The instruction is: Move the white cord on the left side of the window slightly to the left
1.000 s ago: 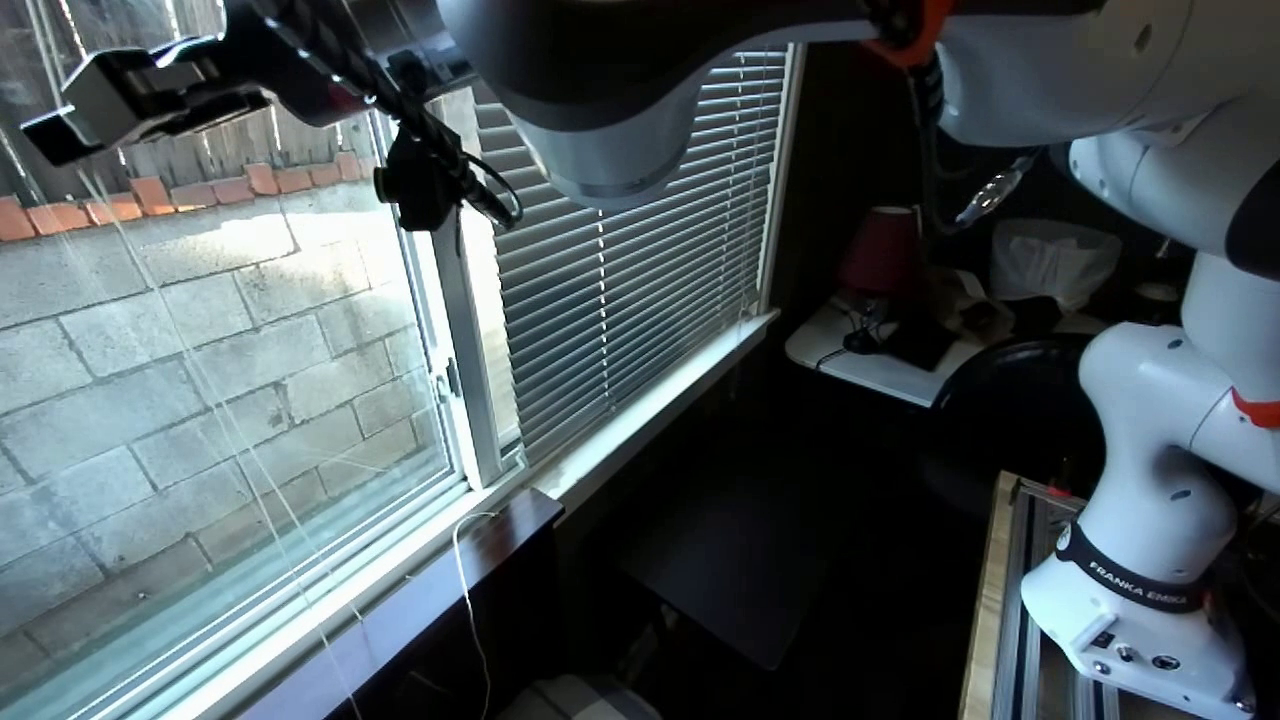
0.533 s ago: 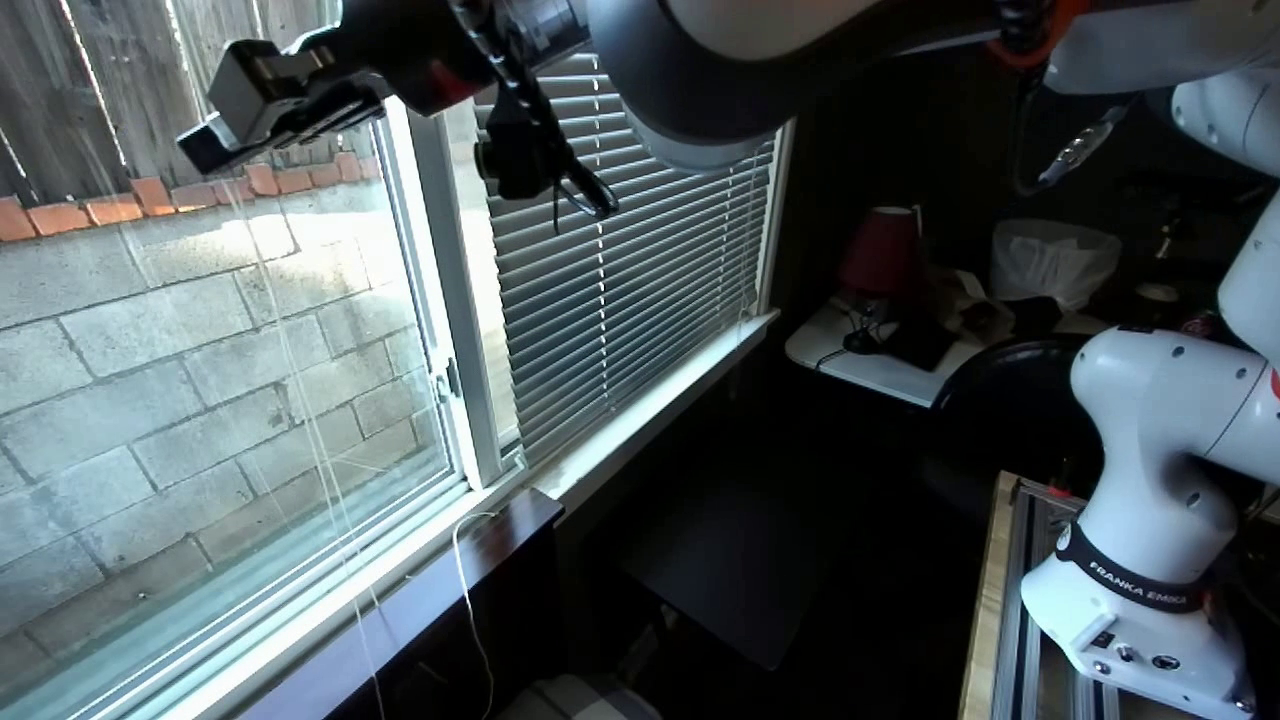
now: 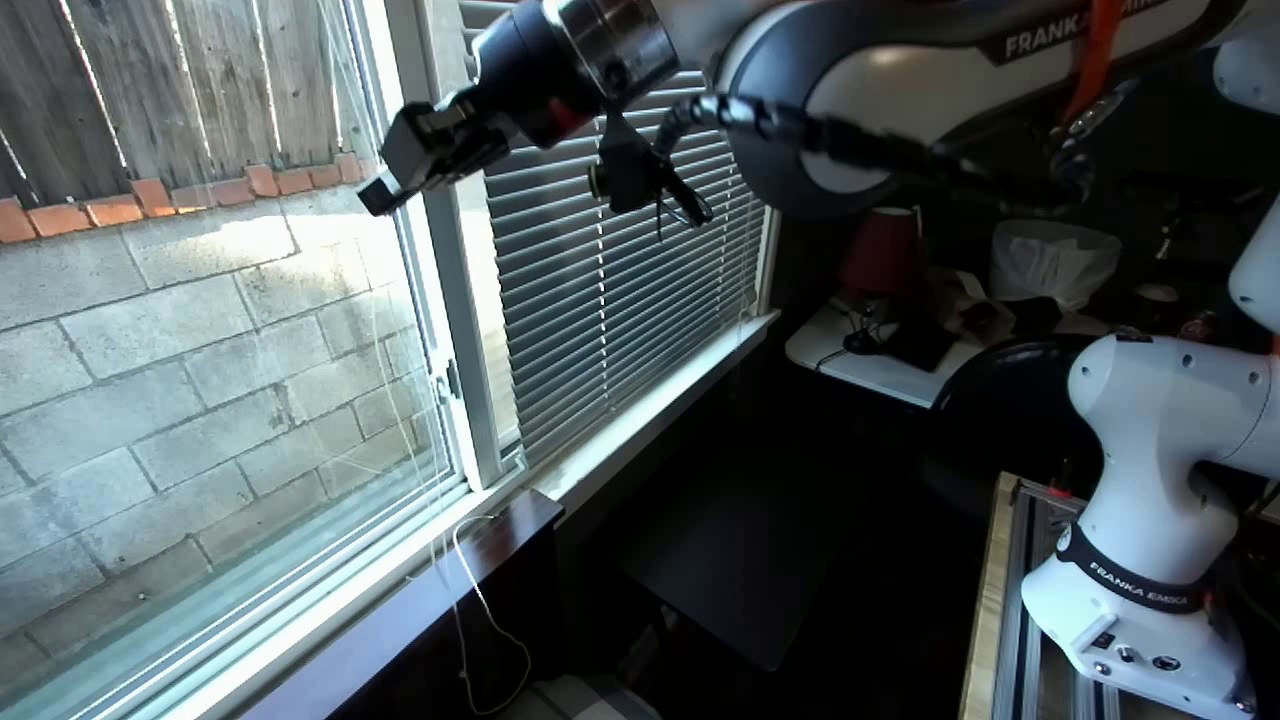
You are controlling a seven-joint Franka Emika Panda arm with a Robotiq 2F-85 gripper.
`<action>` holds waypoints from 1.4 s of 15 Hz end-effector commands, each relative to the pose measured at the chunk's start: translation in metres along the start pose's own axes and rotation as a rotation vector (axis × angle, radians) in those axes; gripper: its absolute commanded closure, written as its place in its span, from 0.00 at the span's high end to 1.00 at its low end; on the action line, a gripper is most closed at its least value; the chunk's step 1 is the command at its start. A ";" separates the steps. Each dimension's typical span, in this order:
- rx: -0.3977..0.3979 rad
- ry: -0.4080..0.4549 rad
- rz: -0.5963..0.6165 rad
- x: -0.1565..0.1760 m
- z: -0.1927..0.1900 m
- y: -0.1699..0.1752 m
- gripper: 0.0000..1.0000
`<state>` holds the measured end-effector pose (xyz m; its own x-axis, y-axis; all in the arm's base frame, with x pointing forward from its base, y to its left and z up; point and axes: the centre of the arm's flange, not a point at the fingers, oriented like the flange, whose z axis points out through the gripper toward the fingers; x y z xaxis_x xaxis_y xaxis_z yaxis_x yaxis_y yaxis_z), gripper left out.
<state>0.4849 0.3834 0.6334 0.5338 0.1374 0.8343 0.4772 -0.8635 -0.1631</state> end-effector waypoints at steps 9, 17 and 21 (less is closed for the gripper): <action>0.063 -0.237 0.045 -0.154 -0.053 -0.007 0.90; 0.200 -0.382 0.059 -0.209 -0.036 0.034 1.00; 0.162 -0.379 0.059 -0.207 -0.035 0.027 1.00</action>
<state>0.3629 0.3143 0.4752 0.7685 0.2852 0.5728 0.5257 -0.7918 -0.3110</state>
